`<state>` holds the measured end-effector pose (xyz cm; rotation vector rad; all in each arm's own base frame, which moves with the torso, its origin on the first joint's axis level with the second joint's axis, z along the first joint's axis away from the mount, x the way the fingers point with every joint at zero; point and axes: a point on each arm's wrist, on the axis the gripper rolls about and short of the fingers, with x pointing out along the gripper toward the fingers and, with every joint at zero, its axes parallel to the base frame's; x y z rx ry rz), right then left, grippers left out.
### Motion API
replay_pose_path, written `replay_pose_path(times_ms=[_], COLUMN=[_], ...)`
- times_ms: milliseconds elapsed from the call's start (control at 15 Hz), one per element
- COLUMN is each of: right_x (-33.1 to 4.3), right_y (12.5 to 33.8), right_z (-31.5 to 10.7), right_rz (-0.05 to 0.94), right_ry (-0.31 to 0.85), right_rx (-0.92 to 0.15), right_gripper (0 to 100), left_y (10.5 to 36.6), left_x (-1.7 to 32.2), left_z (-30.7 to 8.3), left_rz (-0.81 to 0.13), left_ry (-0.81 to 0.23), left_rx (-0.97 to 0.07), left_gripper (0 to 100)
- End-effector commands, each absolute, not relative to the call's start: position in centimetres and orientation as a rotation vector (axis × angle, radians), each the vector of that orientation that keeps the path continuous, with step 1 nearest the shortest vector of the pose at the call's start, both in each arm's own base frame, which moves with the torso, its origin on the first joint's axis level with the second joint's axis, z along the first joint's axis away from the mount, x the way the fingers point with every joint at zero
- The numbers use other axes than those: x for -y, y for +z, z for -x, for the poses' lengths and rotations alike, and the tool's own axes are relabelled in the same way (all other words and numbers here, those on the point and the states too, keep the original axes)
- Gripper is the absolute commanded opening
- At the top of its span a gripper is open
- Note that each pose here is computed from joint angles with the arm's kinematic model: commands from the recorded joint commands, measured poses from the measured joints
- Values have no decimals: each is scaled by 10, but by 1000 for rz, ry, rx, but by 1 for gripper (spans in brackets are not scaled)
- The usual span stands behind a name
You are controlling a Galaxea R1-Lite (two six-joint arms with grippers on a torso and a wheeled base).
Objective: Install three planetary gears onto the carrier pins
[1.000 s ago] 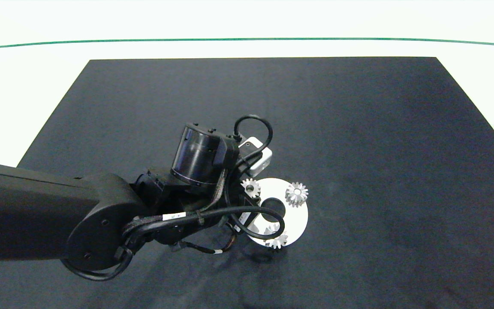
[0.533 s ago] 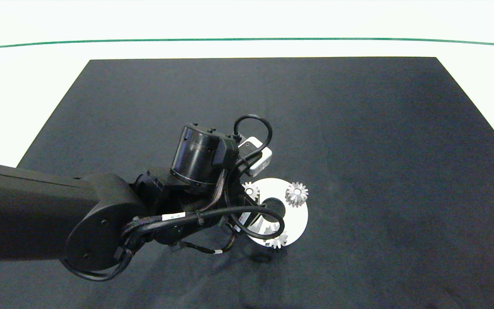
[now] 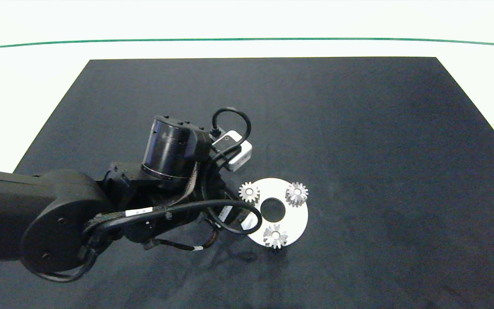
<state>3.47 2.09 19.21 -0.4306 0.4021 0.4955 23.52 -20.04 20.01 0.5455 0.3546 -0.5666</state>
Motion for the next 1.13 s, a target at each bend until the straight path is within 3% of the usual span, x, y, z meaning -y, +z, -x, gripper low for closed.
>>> replay_pose_path(times_ms=[67,200,400,600,867,1133], right_x=[-20,-19,-12,4,17,18], right_y=[196,201,209,203,196,173], right_z=[-34,-34,-29,-8,28,74], right_rz=[428,418,407,368,307,253], right_ry=[483,465,342,212,-28,-199], right_rx=[-389,-370,-327,-286,-243,-154], right_gripper=[100,100,100,100,100,100], left_y=[224,236,253,254,221,176], left_x=[144,102,40,2,-6,-5], left_z=[-210,-181,-114,-37,41,82], left_rz=[-526,-506,-455,-408,-380,-367], left_ry=[-462,-379,-209,-13,199,229], left_rx=[-305,-312,-274,-209,-111,7], left_gripper=[100,100,100,100,100,100])
